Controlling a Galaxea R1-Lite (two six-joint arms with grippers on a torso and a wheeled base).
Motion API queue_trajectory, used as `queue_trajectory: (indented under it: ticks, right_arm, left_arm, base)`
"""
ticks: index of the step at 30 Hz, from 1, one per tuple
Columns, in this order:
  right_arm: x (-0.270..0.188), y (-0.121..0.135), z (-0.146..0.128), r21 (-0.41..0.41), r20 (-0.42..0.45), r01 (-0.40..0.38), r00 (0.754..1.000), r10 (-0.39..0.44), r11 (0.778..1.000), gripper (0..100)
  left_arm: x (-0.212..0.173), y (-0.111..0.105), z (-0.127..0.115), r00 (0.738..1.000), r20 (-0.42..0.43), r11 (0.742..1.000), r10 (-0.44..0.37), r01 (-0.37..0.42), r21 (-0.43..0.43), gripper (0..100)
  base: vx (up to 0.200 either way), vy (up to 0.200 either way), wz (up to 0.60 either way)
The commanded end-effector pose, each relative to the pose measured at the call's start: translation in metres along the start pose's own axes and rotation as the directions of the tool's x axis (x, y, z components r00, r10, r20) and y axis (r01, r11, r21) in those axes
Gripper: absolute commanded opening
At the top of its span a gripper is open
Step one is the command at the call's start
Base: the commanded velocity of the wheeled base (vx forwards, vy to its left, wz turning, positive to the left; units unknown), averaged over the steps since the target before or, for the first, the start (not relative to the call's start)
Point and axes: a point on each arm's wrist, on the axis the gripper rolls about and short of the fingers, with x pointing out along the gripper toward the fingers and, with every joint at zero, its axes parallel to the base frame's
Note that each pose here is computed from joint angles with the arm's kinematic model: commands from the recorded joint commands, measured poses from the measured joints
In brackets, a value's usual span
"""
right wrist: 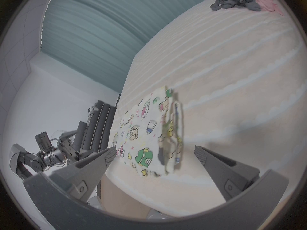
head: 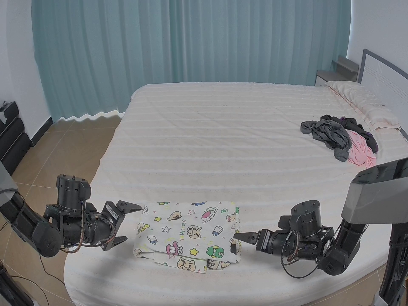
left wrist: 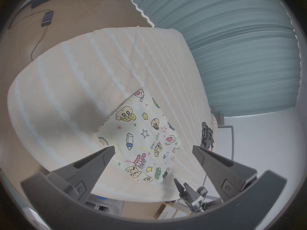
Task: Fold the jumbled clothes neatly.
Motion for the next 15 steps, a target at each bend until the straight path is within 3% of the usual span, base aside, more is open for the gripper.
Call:
queue_trajectory:
  ticks: [1, 15]
  right_arm:
    - [0.011, -0.005, -0.008, -0.002, -0.041, 0.009, 0.999, -0.009, 1.000, 100]
    - [0.021, -0.003, -0.023, -0.034, -0.085, -0.005, 0.996, 0.002, 0.999, 100]
  left_arm:
    - [0.014, 0.019, -0.003, 0.999, -0.032, 1.000, 0.016, -0.016, -0.001, 100]
    - [0.024, 0.025, -0.004, 1.000, -0.009, 1.000, 0.007, -0.007, 0.009, 100]
  base:
    - [0.000, 0.000, 0.00]
    - [0.000, 0.000, 0.00]
